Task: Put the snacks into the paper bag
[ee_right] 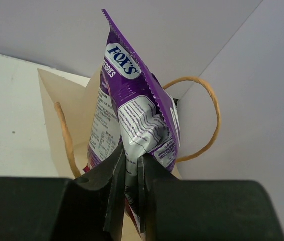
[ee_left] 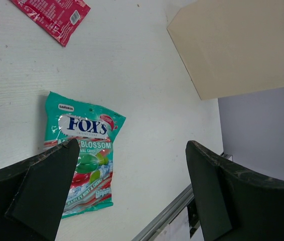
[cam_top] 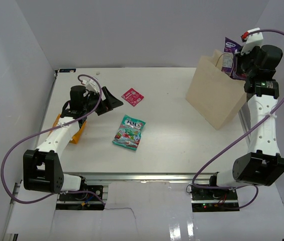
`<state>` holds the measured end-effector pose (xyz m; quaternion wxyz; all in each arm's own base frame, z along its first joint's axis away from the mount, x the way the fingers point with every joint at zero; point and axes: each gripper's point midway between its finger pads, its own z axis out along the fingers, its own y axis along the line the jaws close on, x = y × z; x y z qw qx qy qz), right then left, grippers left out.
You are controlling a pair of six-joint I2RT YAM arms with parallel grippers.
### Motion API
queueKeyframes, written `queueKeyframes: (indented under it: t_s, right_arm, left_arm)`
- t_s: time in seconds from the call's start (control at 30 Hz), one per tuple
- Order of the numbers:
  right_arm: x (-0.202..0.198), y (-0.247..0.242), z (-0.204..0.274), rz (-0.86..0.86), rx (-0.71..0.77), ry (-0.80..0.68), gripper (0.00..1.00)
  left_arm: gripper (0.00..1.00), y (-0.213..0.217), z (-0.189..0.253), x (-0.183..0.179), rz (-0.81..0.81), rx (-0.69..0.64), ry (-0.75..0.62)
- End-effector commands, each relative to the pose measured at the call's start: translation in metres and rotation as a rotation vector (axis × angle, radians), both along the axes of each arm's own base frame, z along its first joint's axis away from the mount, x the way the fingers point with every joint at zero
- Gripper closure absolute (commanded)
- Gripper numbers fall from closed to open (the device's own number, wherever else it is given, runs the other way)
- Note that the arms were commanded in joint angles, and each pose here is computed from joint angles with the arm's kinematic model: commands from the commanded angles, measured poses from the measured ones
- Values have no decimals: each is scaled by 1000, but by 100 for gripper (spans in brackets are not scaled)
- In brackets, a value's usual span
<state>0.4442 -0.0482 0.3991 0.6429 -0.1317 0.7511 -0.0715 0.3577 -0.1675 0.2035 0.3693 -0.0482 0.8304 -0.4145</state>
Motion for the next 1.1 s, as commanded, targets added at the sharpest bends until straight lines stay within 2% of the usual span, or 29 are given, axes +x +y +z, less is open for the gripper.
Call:
queueKeyframes:
  t_s: [0.0,0.03,0.07,0.17,0.2,0.33,0.6,0.77,0.9,0.93,1.07]
  right_arm:
    - [0,3,33,22,-31,-118,85]
    - [1,4,29,25,-32,-109,82]
    - [0,5,27,37,-36,-104,70]
    - [-5,12,30,72,-36,-105,48]
    - [-7,13,34,75,-36,-113,37]
    - [-17,21,64,102,-31,-175,23]
    - [-42,39,110,197,-78,-282,16]
    - [-65,64,147,338,-155,-377,15]
    - [-90,108,128,629,-177,-322,14]
    - [-99,126,109,753,-160,-293,13]
    - [-123,164,55,964,-88,-156,12]
  left_arm:
    - [2,-3,13,-6,-31,-2,-58]
    - [2,-3,12,-7,-33,0,-55]
    - [2,-4,12,-7,-34,3,-54]
    - [2,-4,8,-7,-39,38,-49]
    - [2,-8,5,-9,-51,55,-42]
    - [2,-19,-14,-8,-83,182,3]
    - [15,-11,-42,-2,-26,309,109]
    - [15,-5,-69,-8,-27,469,195]
    - [16,-21,-105,-20,-147,520,261]
    - [16,-24,-113,-22,-172,526,268]
    - [16,-20,-147,-14,-208,597,280]
